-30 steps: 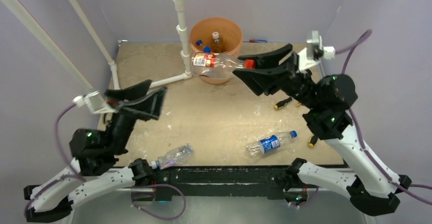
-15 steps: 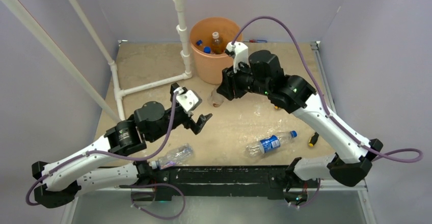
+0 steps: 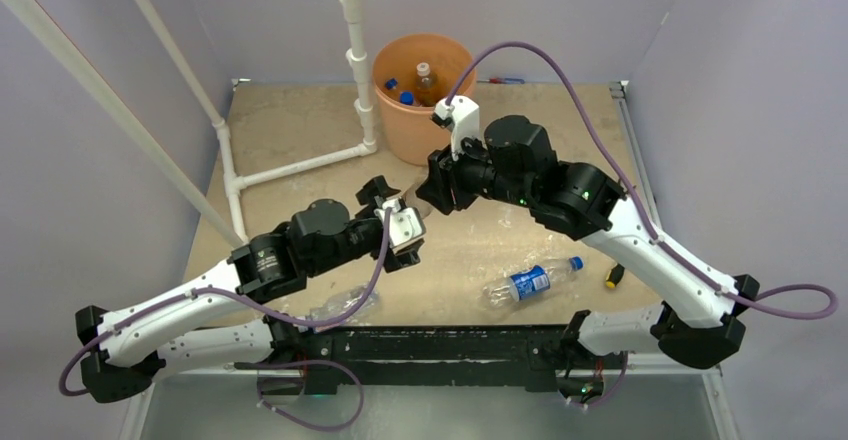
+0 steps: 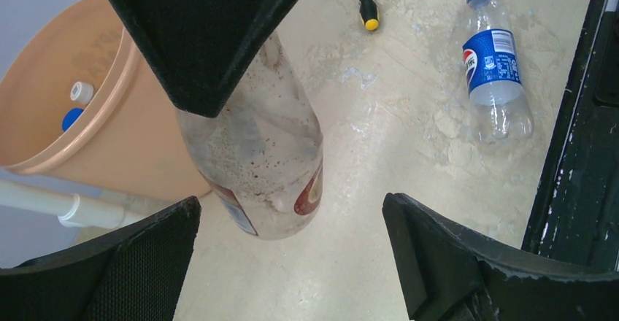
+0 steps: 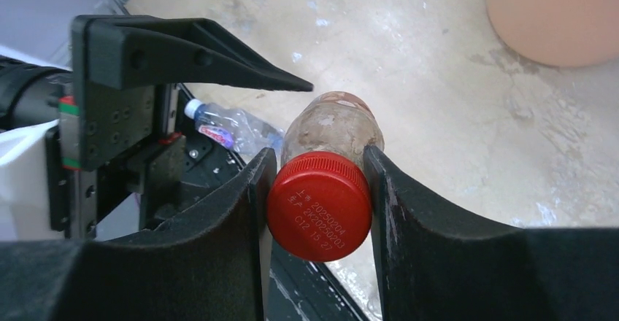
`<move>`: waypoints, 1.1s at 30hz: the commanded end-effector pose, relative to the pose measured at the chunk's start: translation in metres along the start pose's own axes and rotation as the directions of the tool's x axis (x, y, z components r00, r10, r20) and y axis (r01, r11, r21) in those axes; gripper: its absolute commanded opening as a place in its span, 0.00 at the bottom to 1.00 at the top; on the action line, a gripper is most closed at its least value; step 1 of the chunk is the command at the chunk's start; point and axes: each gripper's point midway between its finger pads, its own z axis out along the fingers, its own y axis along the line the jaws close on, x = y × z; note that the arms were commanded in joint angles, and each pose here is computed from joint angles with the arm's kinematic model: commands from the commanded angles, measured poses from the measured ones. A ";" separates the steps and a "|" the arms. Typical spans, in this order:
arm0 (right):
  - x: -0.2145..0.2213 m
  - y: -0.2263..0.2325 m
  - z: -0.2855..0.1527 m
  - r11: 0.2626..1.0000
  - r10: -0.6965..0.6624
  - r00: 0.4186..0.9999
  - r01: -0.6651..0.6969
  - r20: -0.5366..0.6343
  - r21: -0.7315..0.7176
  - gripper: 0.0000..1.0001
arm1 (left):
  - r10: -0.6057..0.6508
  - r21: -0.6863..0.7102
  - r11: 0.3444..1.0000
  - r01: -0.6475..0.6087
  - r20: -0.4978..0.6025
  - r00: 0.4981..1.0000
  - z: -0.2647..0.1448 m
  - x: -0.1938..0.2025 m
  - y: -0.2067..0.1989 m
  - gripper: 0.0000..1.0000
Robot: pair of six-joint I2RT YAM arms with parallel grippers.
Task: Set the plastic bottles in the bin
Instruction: Pick up the plastic bottle at the center of the board.
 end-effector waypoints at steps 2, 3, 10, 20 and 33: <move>-0.026 0.024 -0.014 0.992 0.000 0.996 0.011 0.090 -0.124 0.00 | -0.001 -0.014 1.000 0.002 0.093 0.996 0.005 -0.023 0.004 0.96; -0.027 0.027 -0.014 0.990 -0.002 0.996 0.015 0.091 -0.140 0.00 | -0.005 -0.026 1.000 0.008 0.102 0.995 0.006 -0.026 0.006 0.96; -0.032 0.047 -0.023 0.967 0.002 0.994 0.027 0.112 -0.253 0.00 | -0.018 -0.084 0.996 0.031 0.160 0.987 0.007 -0.037 0.017 0.96; -0.047 0.053 -0.034 0.961 0.032 0.986 0.015 0.163 -0.276 0.00 | -0.044 -0.097 0.994 0.059 0.149 0.988 0.008 -0.034 0.018 0.46; -0.078 0.073 -0.062 0.919 0.128 0.935 0.014 0.331 -0.394 0.55 | -0.177 -0.048 0.979 0.196 0.264 0.948 0.004 -0.060 0.015 0.00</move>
